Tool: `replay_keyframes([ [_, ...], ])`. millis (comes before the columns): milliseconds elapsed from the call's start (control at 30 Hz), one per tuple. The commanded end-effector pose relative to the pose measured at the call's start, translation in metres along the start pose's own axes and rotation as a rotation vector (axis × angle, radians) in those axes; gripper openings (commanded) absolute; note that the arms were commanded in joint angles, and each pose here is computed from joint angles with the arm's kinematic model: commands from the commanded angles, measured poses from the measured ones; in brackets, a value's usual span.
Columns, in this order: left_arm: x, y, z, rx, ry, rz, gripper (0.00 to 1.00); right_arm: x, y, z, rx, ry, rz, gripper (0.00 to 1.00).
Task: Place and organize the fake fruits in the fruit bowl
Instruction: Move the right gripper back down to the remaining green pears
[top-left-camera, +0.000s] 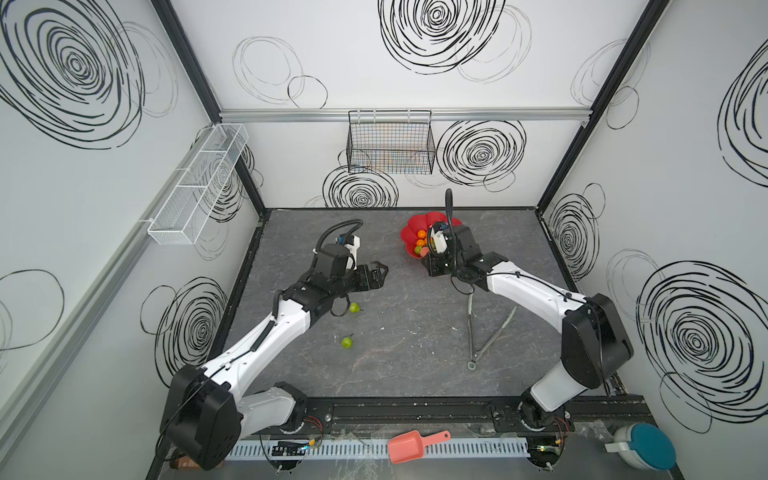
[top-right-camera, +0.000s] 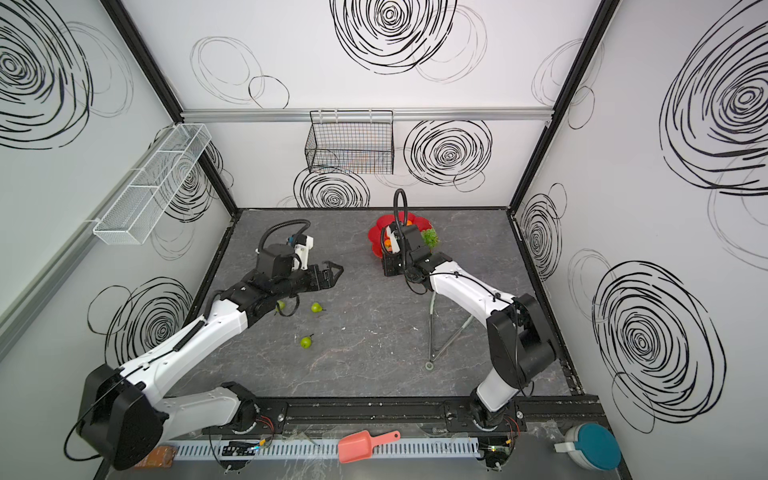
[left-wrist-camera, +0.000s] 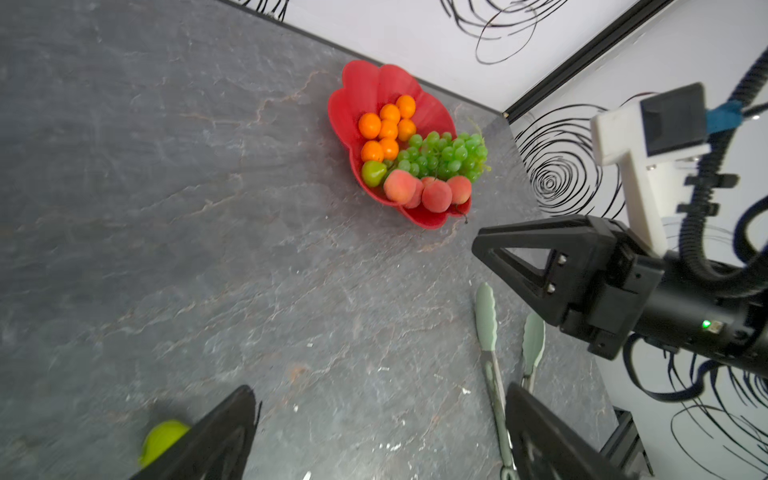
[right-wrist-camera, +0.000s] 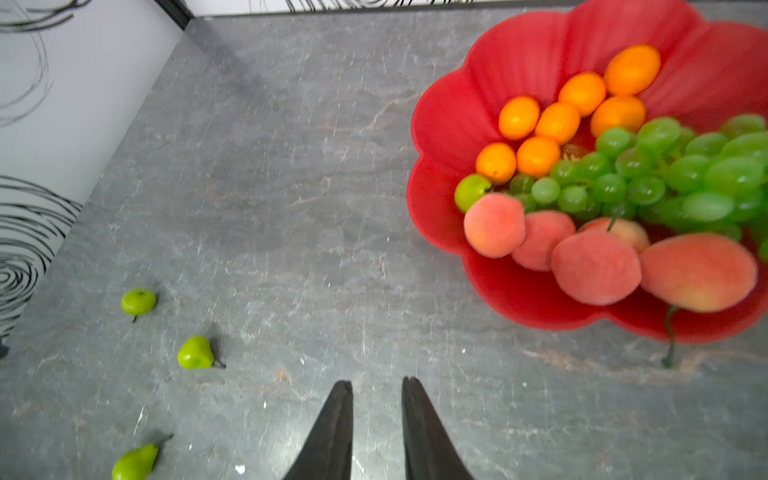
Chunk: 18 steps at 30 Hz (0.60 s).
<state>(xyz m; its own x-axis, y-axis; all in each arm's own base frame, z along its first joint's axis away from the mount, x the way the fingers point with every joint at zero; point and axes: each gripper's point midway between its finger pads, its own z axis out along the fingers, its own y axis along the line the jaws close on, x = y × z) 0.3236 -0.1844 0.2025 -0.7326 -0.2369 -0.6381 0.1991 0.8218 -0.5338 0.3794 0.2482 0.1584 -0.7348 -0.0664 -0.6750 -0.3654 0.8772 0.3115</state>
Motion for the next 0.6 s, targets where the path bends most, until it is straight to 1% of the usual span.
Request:
replay_keyframes([
  [0, 0.01, 0.019, -0.019, -0.054, -0.021, 0.003, 0.96, 0.007, 0.018, -0.018, -0.041, -0.085, -0.039, 0.26],
  [167, 0.028, 0.039, -0.038, -0.079, -0.038, -0.047, 0.96, 0.045, 0.042, -0.02, -0.049, -0.071, -0.082, 0.26],
  [333, 0.034, 0.067, -0.055, -0.156, -0.073, -0.109, 0.96, 0.07, 0.074, -0.012, -0.064, -0.056, -0.139, 0.27],
  [567, 0.033, 0.105, -0.074, -0.216, -0.11, -0.223, 0.96, 0.091, 0.118, 0.024, -0.108, 0.001, -0.206, 0.29],
])
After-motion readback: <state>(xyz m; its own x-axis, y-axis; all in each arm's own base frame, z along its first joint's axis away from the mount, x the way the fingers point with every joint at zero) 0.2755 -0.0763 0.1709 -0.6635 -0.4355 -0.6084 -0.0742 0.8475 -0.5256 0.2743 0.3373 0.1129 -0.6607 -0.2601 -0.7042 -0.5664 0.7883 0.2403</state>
